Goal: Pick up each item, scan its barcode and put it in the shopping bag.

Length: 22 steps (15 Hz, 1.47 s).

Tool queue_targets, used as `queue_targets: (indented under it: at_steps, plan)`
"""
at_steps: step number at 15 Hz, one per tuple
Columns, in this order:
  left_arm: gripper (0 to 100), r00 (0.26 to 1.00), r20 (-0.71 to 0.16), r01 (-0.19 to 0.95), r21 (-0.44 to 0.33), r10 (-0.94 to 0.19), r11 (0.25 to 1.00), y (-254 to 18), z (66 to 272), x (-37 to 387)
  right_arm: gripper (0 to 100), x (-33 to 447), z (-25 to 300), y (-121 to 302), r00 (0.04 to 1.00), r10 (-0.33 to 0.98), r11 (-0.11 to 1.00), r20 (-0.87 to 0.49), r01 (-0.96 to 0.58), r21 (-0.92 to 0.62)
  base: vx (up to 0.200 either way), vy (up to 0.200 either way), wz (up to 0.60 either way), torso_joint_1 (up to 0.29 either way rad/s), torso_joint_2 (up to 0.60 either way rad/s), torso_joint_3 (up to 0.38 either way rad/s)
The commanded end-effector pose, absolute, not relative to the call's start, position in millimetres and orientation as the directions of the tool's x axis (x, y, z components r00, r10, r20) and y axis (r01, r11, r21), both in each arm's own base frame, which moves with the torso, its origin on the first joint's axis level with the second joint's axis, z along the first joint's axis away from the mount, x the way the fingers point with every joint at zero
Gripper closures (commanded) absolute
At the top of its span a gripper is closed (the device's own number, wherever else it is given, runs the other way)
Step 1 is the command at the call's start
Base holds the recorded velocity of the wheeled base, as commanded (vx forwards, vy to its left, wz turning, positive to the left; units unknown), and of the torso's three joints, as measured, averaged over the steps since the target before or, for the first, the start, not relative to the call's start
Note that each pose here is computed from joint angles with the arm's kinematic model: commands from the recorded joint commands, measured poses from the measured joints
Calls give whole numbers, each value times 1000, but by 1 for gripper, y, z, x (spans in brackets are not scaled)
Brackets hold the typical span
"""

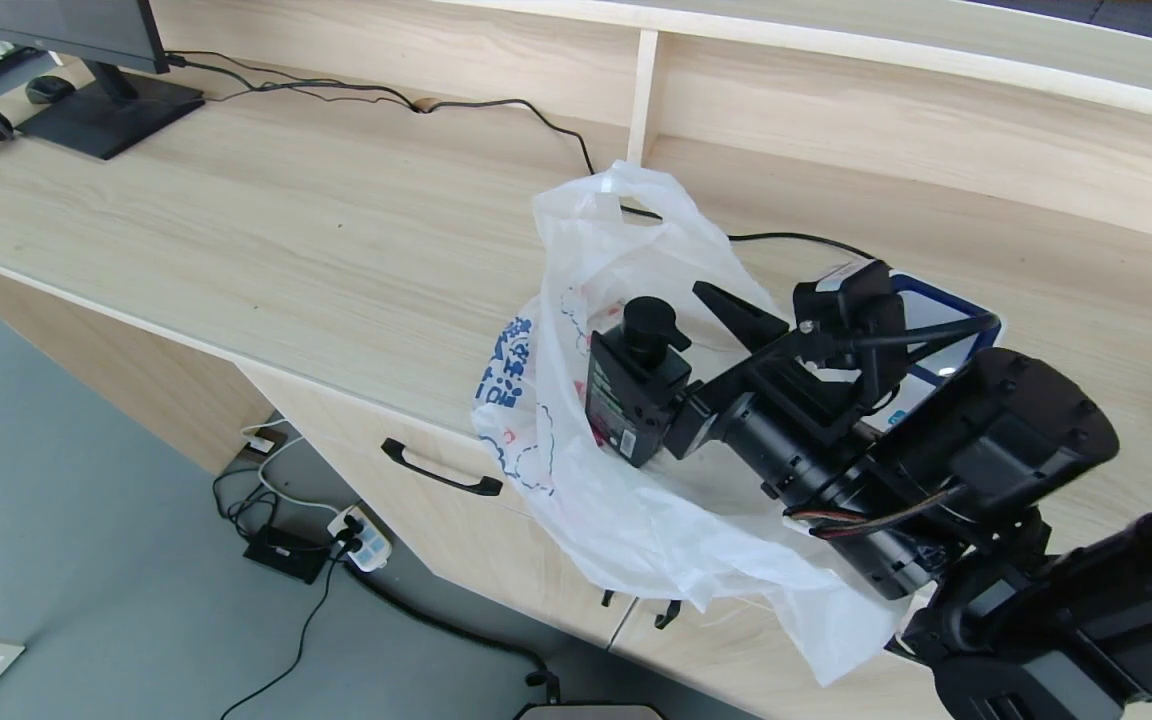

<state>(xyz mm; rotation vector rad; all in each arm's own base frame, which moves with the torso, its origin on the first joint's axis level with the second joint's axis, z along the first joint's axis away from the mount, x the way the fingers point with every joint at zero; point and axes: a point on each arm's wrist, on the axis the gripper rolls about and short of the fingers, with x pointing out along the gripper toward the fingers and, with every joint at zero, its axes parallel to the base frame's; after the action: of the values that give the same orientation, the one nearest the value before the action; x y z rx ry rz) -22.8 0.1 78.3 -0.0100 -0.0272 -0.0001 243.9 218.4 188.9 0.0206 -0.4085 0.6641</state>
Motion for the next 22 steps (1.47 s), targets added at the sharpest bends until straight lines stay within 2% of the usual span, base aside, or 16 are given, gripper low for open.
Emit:
queue_targets:
  at_steps: [1, 5, 10, 17, 22]
  plan:
    - [0, 1000, 26, -1, -12, 2, 1000, 0, 78, -23, 0, 235, 206, 209, 699, 579, 797, 420, -595, -108, 0, 0, 0, 0, 0, 0]
    - [0, 1000, 26, -1, -9, 2, 1000, 0, 78, -23, 0, 214, 223, 183, 716, 527, 837, 458, -532, -130, 0, 0, 0, 0, 0, 0]
    - [0, 1000, 28, -1, -6, 2, 1000, 0, 79, -23, 0, 199, 247, 169, 686, 497, 855, 532, -490, -166, 0, 0, 0, 0, 0, 0]
    - [0, 1000, 28, 0, 0, 0, 1000, 0, 79, -23, 0, 190, 233, 159, 708, 515, 853, 482, -475, -213, 0, 0, 0, 0, 0, 0]
    - [0, 1000, 28, 0, 0, 0, 1000, 0, 79, -23, 0, 189, 230, 159, 711, 521, 849, 472, -490, -200, 0, 0, -600, 1, 1, 1]
